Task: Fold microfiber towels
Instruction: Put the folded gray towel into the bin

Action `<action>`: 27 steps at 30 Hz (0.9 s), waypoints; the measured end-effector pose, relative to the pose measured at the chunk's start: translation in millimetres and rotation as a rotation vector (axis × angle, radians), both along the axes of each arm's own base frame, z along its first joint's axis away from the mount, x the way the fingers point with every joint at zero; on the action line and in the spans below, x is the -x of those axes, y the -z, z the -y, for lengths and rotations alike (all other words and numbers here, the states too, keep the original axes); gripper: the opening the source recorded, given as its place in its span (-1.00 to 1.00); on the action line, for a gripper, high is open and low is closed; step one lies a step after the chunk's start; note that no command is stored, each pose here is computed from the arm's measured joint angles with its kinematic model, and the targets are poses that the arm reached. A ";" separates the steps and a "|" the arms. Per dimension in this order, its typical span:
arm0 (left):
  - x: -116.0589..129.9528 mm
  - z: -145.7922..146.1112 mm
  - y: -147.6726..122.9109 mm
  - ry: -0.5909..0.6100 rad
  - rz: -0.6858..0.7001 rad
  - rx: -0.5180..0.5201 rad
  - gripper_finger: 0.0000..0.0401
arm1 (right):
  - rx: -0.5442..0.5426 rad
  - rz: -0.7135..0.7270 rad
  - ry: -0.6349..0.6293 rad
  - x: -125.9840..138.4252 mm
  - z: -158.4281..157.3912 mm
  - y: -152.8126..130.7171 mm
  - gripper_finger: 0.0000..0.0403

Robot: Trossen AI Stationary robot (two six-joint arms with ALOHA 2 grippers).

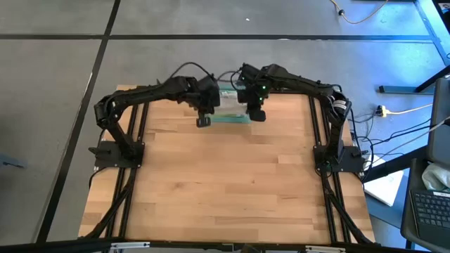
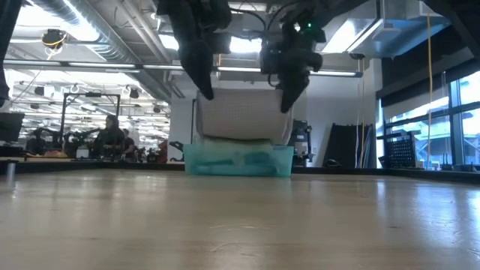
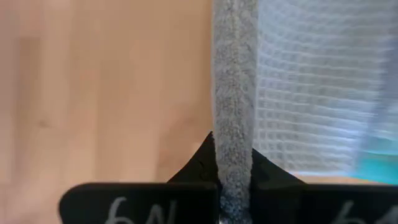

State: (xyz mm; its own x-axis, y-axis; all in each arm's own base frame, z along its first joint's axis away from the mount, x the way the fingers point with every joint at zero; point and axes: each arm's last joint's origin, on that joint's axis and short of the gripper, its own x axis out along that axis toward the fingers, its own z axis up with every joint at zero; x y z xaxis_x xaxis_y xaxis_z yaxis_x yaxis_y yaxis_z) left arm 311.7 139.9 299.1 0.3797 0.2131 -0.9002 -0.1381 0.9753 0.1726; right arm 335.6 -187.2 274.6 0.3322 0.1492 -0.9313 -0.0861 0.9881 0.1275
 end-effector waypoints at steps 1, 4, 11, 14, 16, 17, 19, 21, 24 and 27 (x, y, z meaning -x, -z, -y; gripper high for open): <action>-0.6 3.7 4.2 0.001 -0.009 0.013 -1.00 | -0.034 -0.004 -0.008 0.4 -2.3 5.2 -0.95; -1.6 13.6 16.9 -0.008 -0.035 0.050 -1.00 | -0.085 -0.013 -0.021 1.3 -6.4 17.9 -0.95; 2.5 14.4 49.1 -0.013 -0.063 0.060 -1.00 | -0.048 0.032 -0.028 -3.8 -6.3 40.2 -0.94; 7.4 5.4 56.7 -0.041 -0.064 0.059 -1.00 | 0.011 0.053 -0.016 -6.1 -2.4 45.3 -0.94; 10.3 -3.0 59.7 -0.061 -0.052 0.053 -1.00 | 0.068 0.047 -0.002 -6.9 0.3 46.7 -0.94; 11.6 -7.6 59.5 -0.069 -0.044 0.047 -1.00 | 0.098 0.041 0.010 -6.7 2.6 46.6 -0.94; 14.1 -18.6 58.0 -0.086 -0.018 0.028 -1.00 | 0.153 0.029 0.038 -5.9 7.7 46.0 -0.94; 15.7 -30.2 56.3 -0.107 0.022 0.002 -1.00 | 0.189 0.012 0.065 -3.4 13.0 46.0 -0.94; 17.4 -44.6 53.1 -0.132 0.085 -0.031 -1.00 | 0.197 0.002 0.096 1.2 20.3 45.8 -0.94; 19.8 -54.3 51.1 -0.128 0.122 -0.044 -1.00 | 0.195 0.011 0.132 3.2 25.5 45.4 -0.94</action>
State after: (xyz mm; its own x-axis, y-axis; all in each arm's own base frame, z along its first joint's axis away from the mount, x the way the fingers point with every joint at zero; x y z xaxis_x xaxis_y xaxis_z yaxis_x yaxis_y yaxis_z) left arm 291.9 194.3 248.0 0.4529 0.3050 -0.8377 -0.2833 0.9402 0.1892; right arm 332.4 -212.7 229.2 0.3469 -0.0783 -0.9346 0.0448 0.9968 -0.0669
